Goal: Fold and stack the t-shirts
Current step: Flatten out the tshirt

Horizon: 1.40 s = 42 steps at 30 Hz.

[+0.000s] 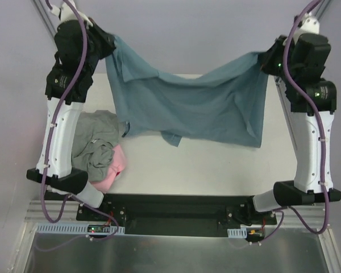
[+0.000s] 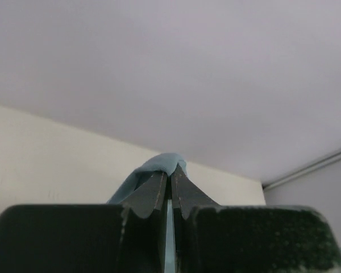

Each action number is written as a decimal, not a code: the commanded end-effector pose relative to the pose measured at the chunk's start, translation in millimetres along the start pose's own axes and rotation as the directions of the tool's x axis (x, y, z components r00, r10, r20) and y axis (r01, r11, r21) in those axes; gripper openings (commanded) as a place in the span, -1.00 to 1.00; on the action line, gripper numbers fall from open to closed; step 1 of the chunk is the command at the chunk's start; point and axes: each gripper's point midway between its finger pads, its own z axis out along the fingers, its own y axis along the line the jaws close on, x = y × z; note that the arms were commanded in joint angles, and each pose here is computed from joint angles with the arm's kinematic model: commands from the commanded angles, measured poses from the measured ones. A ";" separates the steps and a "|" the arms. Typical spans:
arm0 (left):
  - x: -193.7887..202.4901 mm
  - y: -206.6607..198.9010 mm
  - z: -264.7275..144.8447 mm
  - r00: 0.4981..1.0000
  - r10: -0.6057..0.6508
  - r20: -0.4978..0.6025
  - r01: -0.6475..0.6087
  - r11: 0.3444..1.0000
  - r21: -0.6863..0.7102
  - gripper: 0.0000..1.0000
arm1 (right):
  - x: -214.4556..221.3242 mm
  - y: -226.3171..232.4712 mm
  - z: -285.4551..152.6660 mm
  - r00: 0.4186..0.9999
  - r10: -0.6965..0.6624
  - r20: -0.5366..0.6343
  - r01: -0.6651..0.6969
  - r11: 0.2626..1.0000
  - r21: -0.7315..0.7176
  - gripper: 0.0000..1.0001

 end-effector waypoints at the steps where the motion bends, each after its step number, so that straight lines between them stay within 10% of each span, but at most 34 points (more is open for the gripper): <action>1: -106.0 -52.8 -21.2 0.956 0.012 0.293 -0.061 0.986 0.158 -1.00 | -108.2 15.5 -28.9 0.939 -0.114 0.325 0.124 0.992 -0.010 -0.99; 11: -194.8 -123.2 -90.9 0.779 -0.057 0.624 -0.267 0.870 0.414 -1.00 | -186.8 15.7 -99.9 0.763 -0.152 0.628 0.154 0.987 0.052 -0.99; 21: -246.9 -151.5 -192.1 0.546 -0.124 0.829 -0.466 0.777 0.423 -1.00 | -191.8 1.4 -151.9 0.716 -0.150 0.681 0.104 0.989 0.109 -0.99; 42: -227.9 -153.6 -218.4 0.549 -0.050 0.834 -0.533 0.748 0.396 -1.00 | -174.1 -5.6 -187.5 0.724 -0.185 0.665 0.128 0.983 0.134 -0.99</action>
